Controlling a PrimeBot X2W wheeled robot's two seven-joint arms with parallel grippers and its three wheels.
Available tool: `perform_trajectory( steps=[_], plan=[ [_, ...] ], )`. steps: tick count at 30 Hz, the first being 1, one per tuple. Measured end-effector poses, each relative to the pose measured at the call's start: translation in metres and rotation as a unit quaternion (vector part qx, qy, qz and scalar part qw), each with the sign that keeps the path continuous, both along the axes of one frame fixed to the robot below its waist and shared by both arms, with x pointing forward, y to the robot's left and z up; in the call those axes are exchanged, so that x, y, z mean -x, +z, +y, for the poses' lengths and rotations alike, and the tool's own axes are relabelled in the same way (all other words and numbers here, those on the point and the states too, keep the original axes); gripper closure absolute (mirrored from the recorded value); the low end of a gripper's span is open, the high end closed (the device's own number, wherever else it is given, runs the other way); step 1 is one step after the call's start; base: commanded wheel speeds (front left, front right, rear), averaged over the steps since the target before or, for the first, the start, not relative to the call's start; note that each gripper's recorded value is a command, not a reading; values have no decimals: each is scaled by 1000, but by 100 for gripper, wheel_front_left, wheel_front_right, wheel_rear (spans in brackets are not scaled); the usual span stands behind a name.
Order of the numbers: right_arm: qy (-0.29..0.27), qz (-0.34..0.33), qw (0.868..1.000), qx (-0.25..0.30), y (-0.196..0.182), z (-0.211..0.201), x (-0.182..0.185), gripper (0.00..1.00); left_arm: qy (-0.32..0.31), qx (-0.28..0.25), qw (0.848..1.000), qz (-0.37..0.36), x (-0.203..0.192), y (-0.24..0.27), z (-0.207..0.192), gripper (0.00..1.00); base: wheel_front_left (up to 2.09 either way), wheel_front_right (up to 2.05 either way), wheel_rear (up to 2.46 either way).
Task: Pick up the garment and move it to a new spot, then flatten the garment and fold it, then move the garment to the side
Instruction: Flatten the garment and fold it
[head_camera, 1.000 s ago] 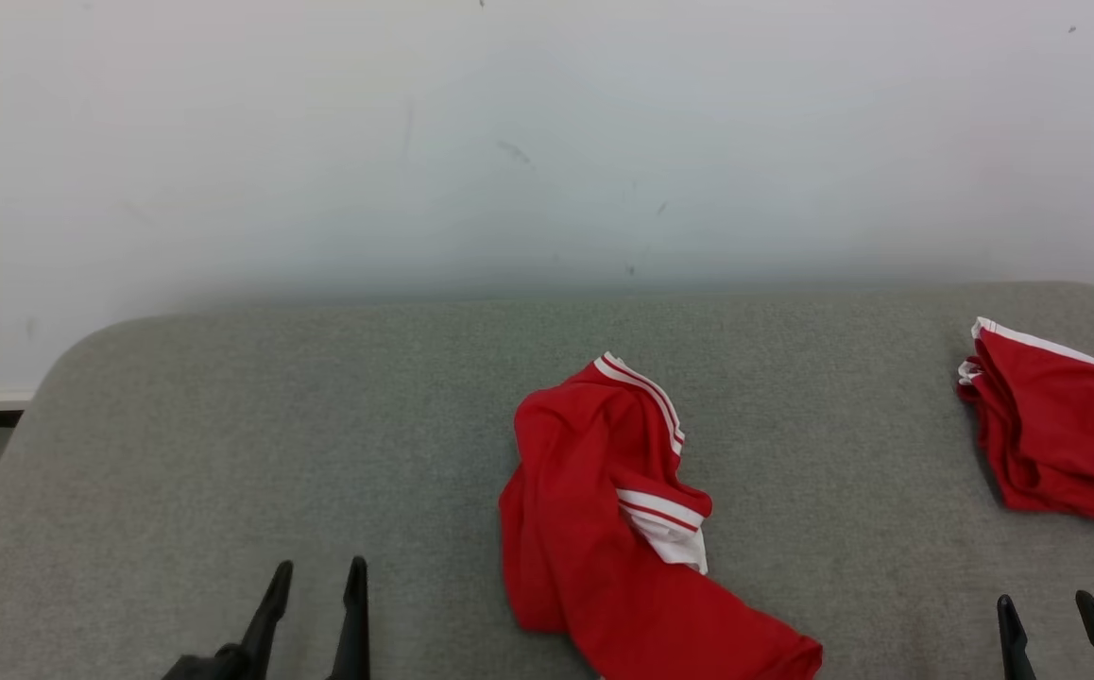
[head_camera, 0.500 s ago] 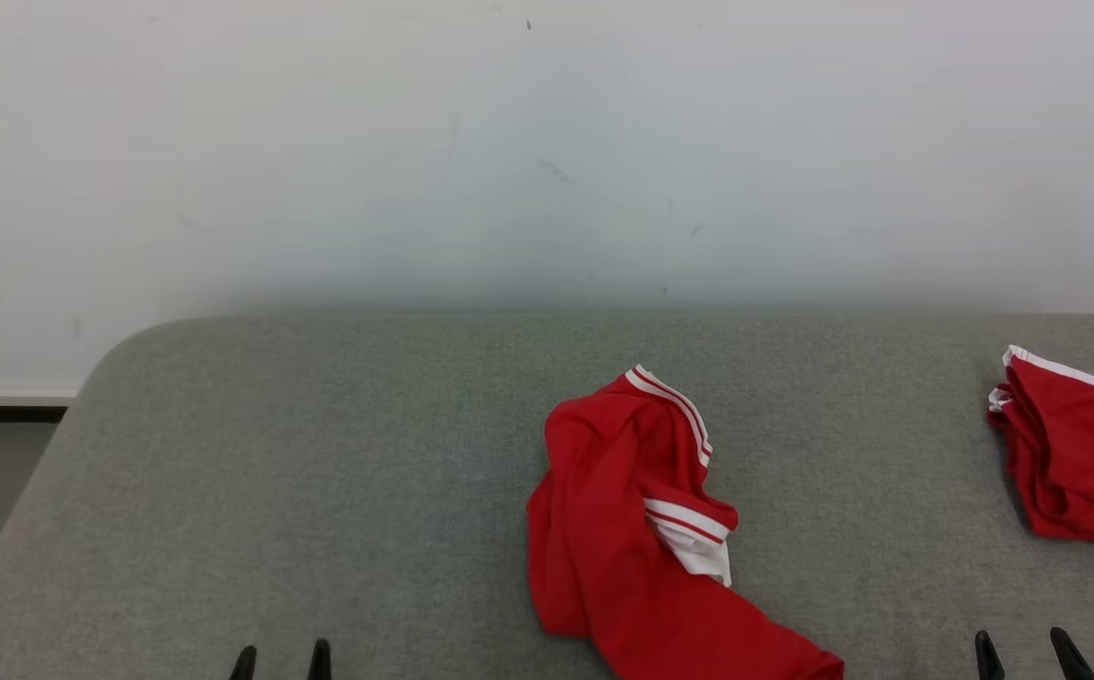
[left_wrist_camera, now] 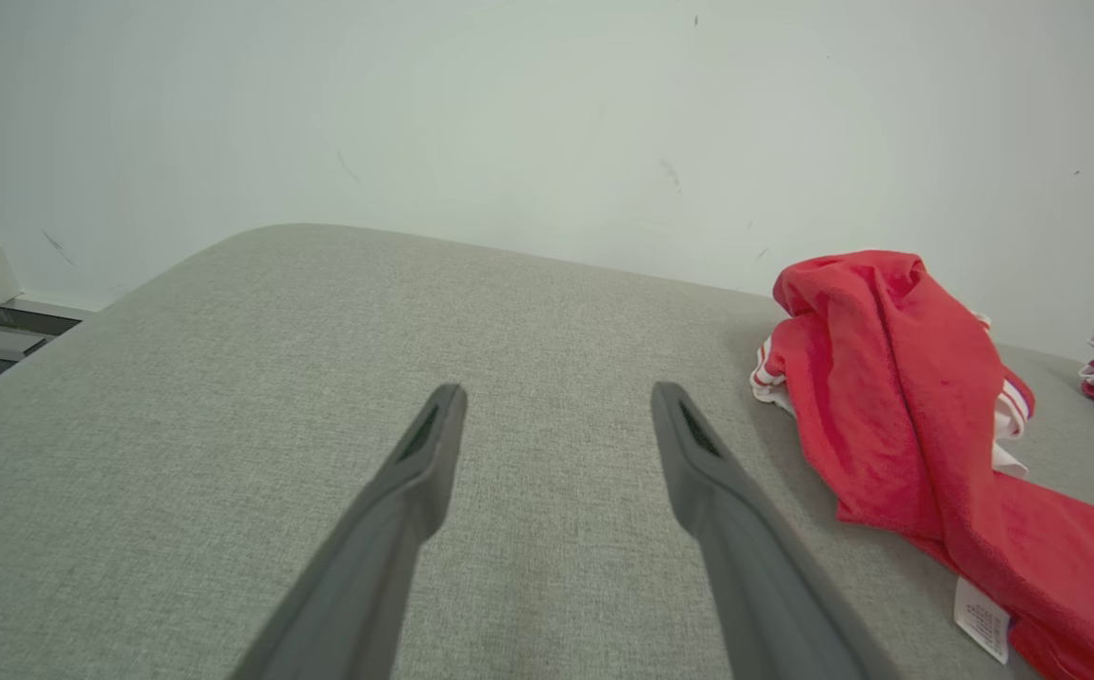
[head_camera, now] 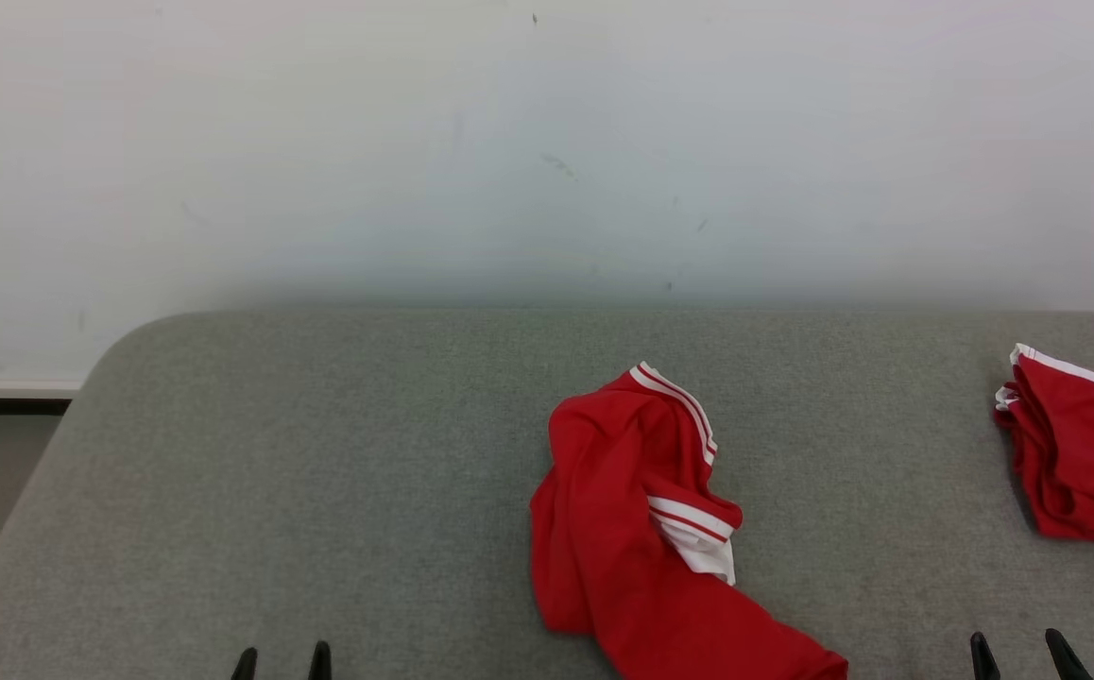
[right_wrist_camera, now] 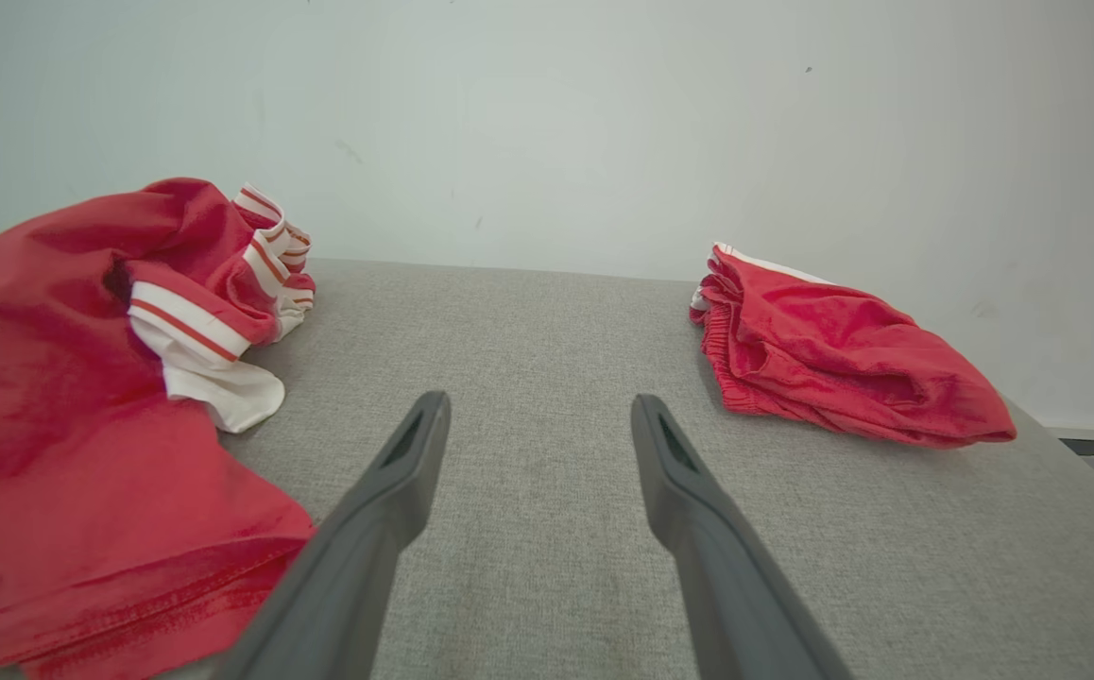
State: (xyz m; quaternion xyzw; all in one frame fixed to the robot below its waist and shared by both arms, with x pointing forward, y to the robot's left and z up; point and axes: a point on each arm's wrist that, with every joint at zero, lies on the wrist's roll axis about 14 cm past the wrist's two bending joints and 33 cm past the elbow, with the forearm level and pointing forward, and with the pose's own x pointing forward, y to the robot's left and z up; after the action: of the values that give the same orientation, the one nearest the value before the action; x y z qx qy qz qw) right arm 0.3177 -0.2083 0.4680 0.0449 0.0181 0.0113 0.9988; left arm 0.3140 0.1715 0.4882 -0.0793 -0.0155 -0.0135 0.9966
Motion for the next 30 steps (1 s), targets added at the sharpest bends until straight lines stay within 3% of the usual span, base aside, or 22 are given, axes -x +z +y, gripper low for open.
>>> perform_trajectory(
  steps=[9, 14, 22, 30],
  plan=[
    [1, 2, 1000, 2, -1, -1, 1, 0, -5, 5, 1000, 0, -3, 0, -5, 0, 0, 0, 0],
    [31, -22, 999, 4, 15, 15, -11, 0, -6, 6, 1000, 2, -4, -1, -6, 0, 0, 0, 0],
    [152, -12, 988, 4, 24, 75, -41, 0, -1, 9, 1000, 3, -2, -2, -3, 0, 0, 0, 0],
    [240, 88, 967, -16, -5, 136, -65, 0, 28, 11, 999, 11, 6, -6, 12, 0, 0, 0, 0]
  ],
)
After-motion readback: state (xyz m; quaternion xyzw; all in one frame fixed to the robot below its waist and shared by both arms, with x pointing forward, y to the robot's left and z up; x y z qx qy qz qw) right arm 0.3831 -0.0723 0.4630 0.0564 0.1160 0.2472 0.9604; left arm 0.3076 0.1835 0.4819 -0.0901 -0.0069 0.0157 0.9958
